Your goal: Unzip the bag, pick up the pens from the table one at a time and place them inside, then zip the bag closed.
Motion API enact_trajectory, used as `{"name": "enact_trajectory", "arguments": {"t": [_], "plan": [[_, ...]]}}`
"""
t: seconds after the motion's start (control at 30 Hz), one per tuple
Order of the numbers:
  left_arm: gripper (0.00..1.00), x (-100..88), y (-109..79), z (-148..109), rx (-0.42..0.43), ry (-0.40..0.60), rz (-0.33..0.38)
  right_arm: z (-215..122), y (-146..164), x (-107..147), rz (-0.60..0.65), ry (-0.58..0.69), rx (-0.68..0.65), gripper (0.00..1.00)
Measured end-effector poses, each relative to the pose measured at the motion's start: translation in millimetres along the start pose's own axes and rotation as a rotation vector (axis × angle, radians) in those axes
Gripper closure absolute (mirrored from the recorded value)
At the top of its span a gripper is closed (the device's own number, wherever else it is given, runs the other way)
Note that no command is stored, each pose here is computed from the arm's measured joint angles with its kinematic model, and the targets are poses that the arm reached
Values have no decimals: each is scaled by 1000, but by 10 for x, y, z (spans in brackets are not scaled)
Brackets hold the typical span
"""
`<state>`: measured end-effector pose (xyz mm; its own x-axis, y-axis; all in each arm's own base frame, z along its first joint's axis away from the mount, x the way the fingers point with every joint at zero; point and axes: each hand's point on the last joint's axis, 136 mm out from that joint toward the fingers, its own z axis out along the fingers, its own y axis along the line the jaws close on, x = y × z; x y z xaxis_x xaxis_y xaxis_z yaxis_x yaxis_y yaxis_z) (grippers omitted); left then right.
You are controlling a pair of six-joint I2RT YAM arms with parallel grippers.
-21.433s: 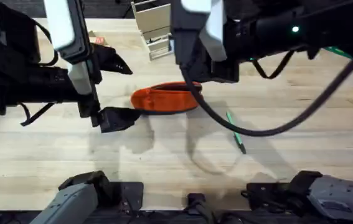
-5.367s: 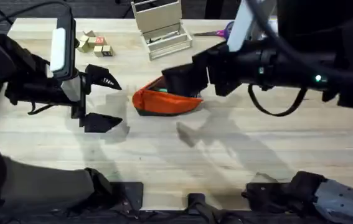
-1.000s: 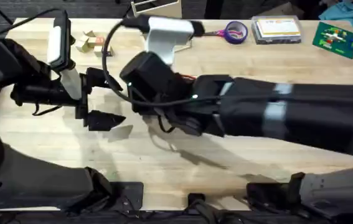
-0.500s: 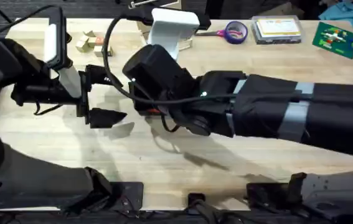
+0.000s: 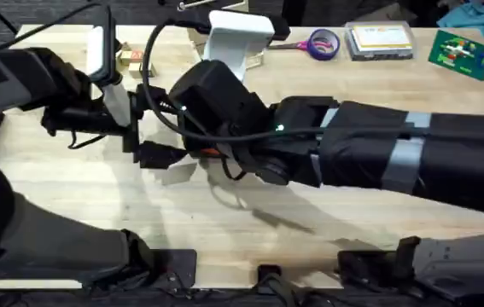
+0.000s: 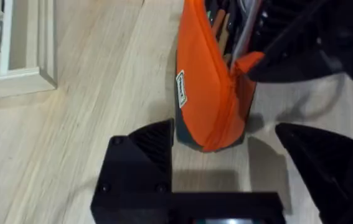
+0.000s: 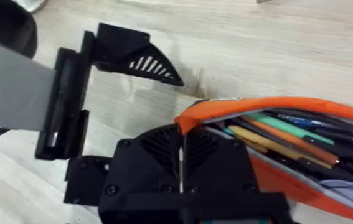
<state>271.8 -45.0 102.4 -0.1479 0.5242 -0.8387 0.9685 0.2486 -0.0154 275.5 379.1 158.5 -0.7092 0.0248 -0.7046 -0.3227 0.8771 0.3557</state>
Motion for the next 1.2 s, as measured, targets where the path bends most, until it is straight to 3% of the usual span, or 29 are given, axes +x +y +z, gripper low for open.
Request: {"name": "enact_trajectory", "arguments": {"t": [0.37,0.47,0.57,0.67,0.73,1.2], "plan": [[27,-62,-14,150,38,1,-8,0,0,0,-3,0,0,972],[224,-65,-17,153,40,1,-12,1,-2,2,-3,1,1,972],[499,-64,-12,154,38,1,-13,0,-11,12,-5,5,4,971],[837,-64,8,154,32,1,-7,-1,-34,38,-10,15,13,971],[945,-68,8,159,33,-1,-5,0,-48,51,-21,21,18,972],[956,-80,10,159,32,-8,-6,-48,-411,0,-57,67,107,972]]}}
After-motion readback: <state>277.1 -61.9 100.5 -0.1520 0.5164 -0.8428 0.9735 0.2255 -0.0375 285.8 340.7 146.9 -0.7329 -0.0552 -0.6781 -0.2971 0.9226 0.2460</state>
